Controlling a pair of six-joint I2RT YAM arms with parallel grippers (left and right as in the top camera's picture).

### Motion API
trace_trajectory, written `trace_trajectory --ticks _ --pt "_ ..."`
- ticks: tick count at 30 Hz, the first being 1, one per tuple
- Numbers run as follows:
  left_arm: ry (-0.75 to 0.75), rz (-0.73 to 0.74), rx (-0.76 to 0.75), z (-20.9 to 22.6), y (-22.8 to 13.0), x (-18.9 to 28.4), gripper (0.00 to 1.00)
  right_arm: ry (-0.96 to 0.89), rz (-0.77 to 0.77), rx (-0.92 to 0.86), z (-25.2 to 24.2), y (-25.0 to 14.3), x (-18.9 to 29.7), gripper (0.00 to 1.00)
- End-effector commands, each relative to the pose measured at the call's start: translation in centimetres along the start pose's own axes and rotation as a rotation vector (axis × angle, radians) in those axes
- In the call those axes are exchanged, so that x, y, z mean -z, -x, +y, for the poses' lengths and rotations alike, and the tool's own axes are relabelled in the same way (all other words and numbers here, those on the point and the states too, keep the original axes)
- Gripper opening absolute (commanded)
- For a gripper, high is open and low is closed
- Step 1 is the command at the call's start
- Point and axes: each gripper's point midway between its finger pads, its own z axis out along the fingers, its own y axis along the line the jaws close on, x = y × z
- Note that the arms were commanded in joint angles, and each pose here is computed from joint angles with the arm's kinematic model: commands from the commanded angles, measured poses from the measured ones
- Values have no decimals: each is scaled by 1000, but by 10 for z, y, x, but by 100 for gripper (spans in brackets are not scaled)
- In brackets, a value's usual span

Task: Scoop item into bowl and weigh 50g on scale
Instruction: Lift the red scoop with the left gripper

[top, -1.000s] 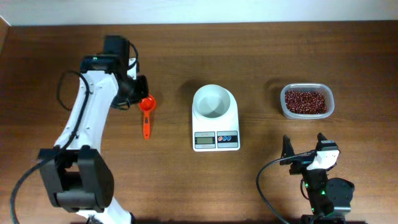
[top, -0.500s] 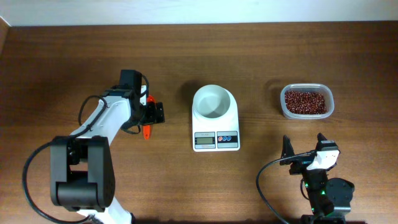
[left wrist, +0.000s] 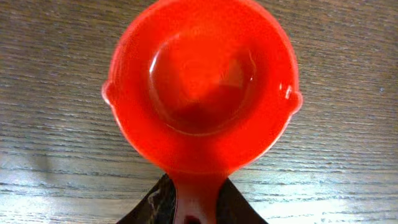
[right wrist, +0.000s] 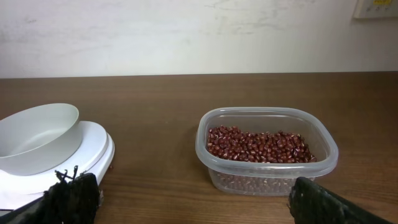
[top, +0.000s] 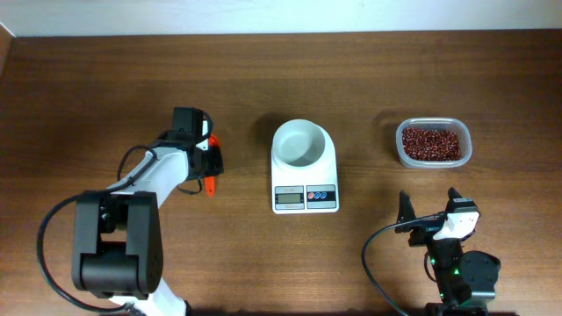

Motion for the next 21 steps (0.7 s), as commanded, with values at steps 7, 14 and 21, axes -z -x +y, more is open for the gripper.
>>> trace_trajectory --ticks 7,14,21 --pt "-4 4 -7 -1 -4 -1 42 3 5 -8 1 -3 0 99" --pt "-30 9 -7 -5 -5 -1 38 3 5 -8 1 -3 0 99" --pt "-11 7 16 -2 -5 -1 53 3 5 -8 1 -3 0 99"
